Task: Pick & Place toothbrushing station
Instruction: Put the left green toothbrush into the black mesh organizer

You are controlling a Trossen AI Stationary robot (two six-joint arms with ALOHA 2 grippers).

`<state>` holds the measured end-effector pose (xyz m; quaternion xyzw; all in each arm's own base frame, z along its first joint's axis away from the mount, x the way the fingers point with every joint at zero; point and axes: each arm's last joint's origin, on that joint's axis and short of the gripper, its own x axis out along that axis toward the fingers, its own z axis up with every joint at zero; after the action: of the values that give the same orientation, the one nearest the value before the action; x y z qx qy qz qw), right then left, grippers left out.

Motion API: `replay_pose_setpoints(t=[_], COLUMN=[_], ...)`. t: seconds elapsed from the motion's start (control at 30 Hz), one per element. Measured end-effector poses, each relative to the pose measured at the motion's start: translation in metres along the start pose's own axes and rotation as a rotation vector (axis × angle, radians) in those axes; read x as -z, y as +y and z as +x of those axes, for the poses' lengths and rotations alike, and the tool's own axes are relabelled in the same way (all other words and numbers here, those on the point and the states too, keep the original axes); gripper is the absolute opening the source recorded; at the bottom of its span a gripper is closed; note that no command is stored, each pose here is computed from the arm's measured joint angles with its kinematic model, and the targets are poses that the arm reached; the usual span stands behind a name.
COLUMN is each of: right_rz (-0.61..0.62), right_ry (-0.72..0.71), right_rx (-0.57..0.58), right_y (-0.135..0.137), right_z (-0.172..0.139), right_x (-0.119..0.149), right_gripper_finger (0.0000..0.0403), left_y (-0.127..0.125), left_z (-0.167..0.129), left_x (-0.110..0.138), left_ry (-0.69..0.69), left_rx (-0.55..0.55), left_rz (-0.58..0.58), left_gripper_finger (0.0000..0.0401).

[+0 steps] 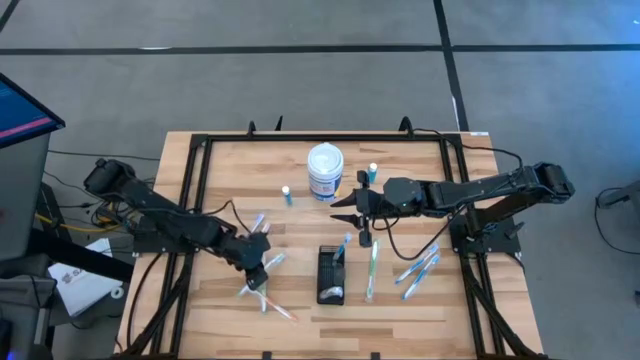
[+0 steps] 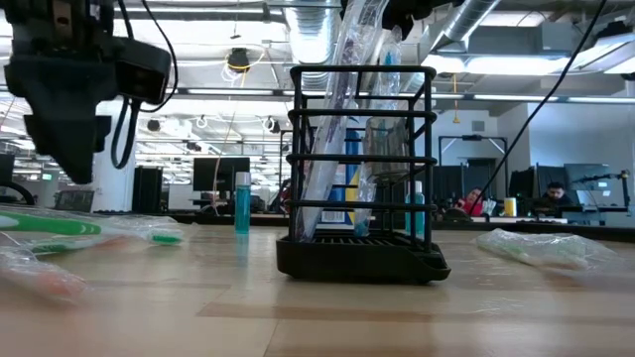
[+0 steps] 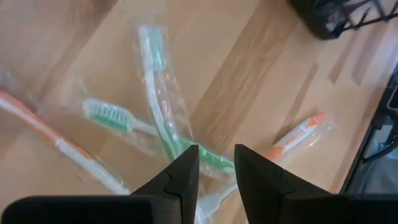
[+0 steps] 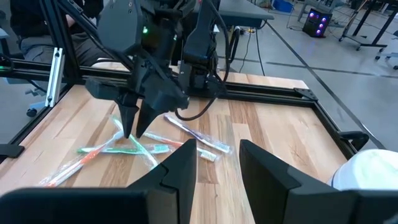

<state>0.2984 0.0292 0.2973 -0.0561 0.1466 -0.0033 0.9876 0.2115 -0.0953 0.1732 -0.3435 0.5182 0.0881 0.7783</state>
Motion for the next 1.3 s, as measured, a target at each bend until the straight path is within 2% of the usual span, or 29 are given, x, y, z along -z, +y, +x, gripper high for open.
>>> replay_pose_setpoints(t=[0.27, 0.6, 0.8, 0.97, 1.1, 1.3], right_rz=[0.0, 0.0, 0.0, 0.0, 0.0, 0.0], right_ry=[0.0, 0.0, 0.0, 0.0, 0.0, 0.0], right_rx=[0.0, 0.0, 0.0, 0.0, 0.0, 0.0], right_y=[0.0, 0.0, 0.0, 0.0, 0.0, 0.0], right_z=[0.0, 0.0, 0.0, 0.0, 0.0, 0.0], right_x=[0.0, 0.0, 0.0, 0.0, 0.0, 0.0], right_gripper_finger=[0.0112, 0.0112, 0.0112, 0.0112, 0.0112, 0.0112], left_y=[0.005, 0.006, 0.008, 0.006, 0.004, 0.005], left_z=[0.025, 0.032, 0.032, 0.026, 0.022, 0.021], left_x=[0.006, 0.006, 0.006, 0.005, 0.004, 0.004], left_ry=[0.158, 0.169, 0.143, 0.128, 0.117, 0.114], left_rx=[-0.05, -0.076, -0.101, -0.071, -0.054, -0.057], left_rz=[-0.025, -0.026, -0.024, -0.022, -0.021, -0.021], left_gripper_finger=[0.0097, 0.0093, 0.0048, 0.0023, 0.003, 0.0063])
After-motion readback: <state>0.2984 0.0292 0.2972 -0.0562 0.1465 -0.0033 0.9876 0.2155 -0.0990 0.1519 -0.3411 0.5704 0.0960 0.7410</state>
